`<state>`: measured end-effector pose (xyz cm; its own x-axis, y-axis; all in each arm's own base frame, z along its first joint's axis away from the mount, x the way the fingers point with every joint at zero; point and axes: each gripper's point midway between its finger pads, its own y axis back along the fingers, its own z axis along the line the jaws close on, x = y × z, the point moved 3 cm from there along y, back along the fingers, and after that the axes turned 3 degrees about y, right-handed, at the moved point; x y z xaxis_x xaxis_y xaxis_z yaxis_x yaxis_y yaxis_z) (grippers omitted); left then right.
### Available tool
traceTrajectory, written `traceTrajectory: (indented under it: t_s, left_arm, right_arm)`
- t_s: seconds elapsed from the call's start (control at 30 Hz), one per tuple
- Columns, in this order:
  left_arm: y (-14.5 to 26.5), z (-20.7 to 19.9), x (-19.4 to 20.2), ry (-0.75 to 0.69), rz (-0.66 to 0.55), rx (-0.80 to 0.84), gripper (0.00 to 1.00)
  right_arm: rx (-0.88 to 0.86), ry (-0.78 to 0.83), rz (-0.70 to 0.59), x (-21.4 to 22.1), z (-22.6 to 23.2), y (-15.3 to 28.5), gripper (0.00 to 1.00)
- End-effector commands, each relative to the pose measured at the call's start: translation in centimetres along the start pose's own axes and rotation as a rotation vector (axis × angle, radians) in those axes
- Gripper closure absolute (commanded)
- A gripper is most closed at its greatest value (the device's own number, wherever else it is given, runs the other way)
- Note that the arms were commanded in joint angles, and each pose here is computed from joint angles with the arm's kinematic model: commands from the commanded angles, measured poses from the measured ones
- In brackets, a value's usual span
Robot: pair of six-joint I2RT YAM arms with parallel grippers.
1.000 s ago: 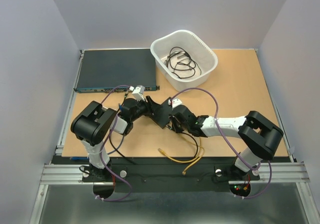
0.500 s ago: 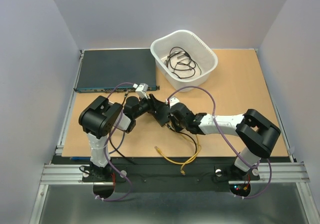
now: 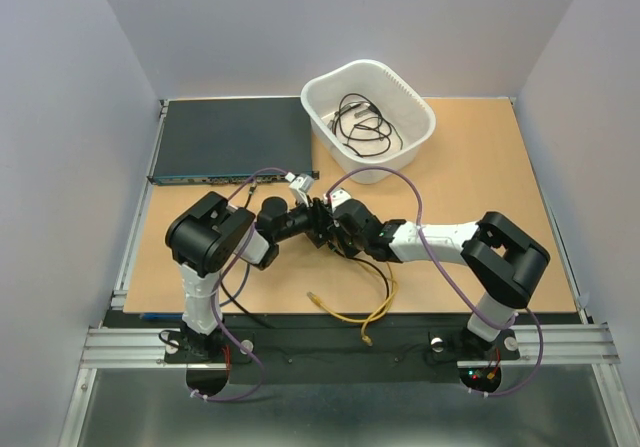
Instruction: Insert the plug into the switch port
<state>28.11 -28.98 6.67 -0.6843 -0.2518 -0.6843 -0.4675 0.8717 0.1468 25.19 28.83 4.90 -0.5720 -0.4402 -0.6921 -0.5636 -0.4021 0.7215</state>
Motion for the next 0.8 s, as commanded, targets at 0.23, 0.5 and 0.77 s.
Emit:
traceTrajectory:
  t_s: [0.23, 0.5, 0.77]
  left_arm:
    - [1.8, -0.4, -0.1, 0.047, 0.036, -0.099, 0.49]
    - [1.2, -1.7, -7.4, -0.072, -0.103, -0.238, 0.47]
    - [-0.3, 2.0, -9.9, -0.143, -0.084, -0.41, 0.46]
  right_arm:
    - [-0.008, 0.004, -0.12, -3.0, -0.4, -0.4, 0.99]
    - [-0.004, -0.001, -0.099, -1.8, -0.6, -0.6, 1.0]
    - [-0.004, 0.002, -0.092, -1.5, -0.6, -0.7, 1.0]
